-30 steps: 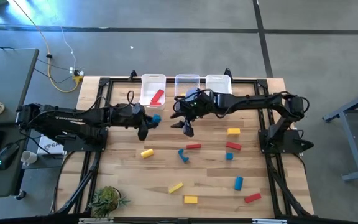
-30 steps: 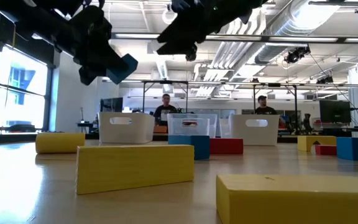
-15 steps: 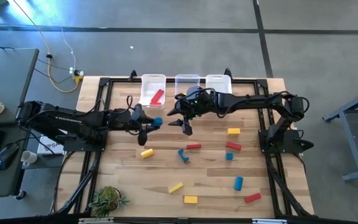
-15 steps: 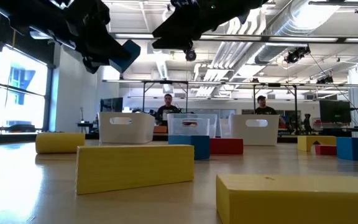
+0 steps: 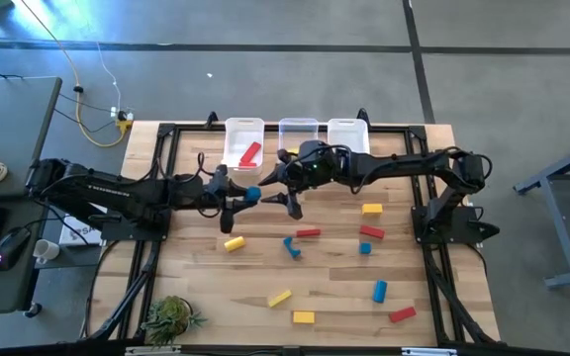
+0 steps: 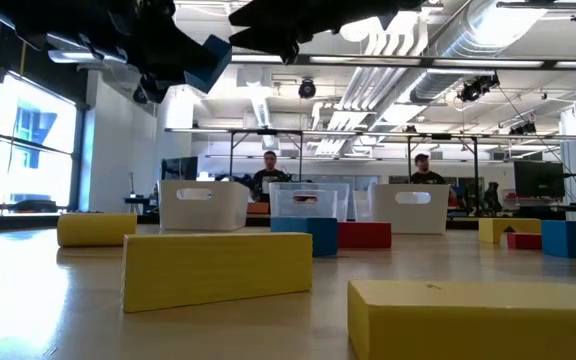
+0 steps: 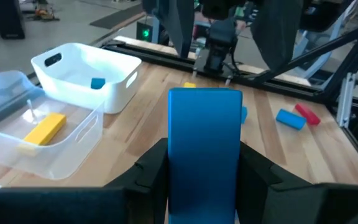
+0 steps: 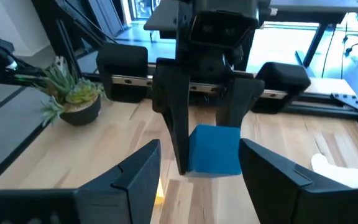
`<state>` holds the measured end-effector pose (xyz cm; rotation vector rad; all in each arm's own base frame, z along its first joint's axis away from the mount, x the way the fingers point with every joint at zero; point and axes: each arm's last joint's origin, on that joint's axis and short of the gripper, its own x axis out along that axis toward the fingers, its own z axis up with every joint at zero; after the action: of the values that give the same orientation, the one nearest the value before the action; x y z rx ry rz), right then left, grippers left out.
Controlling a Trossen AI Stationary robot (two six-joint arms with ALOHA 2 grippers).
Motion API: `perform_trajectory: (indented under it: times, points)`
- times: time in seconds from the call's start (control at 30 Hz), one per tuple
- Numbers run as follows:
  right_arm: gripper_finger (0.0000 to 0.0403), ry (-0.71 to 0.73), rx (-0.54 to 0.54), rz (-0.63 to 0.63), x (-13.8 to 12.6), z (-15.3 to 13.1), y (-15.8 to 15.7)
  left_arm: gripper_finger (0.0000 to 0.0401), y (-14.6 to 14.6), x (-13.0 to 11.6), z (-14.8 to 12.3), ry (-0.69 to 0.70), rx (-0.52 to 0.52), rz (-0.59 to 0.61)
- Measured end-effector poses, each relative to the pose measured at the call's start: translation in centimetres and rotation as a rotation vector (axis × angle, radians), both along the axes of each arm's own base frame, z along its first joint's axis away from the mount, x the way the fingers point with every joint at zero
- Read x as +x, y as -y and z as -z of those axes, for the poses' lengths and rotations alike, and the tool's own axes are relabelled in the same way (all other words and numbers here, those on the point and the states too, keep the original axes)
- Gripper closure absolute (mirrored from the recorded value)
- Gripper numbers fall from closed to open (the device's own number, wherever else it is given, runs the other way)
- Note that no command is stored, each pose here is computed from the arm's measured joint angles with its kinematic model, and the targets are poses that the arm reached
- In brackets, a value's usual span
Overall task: Sort & place blocks by color
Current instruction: Put the blue block into the right white bin
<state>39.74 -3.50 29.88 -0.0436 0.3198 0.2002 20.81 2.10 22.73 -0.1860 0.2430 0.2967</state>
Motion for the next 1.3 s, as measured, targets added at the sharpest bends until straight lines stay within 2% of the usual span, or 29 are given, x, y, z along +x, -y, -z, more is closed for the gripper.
perform_trajectory:
  times: [0.73, 0.83, 1.3]
  points:
    - [0.0199, 0.119, -0.002, -0.025, 0.4, -1.1, -1.1, 0.0293, 0.5, 0.4, -1.8, 0.167, 0.093, 0.045]
    - [0.0199, 0.146, 0.007, 0.012, 0.5, -1.4, -1.1, 0.0293, 0.5, 0.4, -2.0, 0.189, 0.101, 0.045]
    - [0.0199, 0.179, 0.036, 0.039, 0.6, -1.8, -1.3, 0.0292, 0.5, 0.4, -2.3, 0.215, 0.12, 0.044]
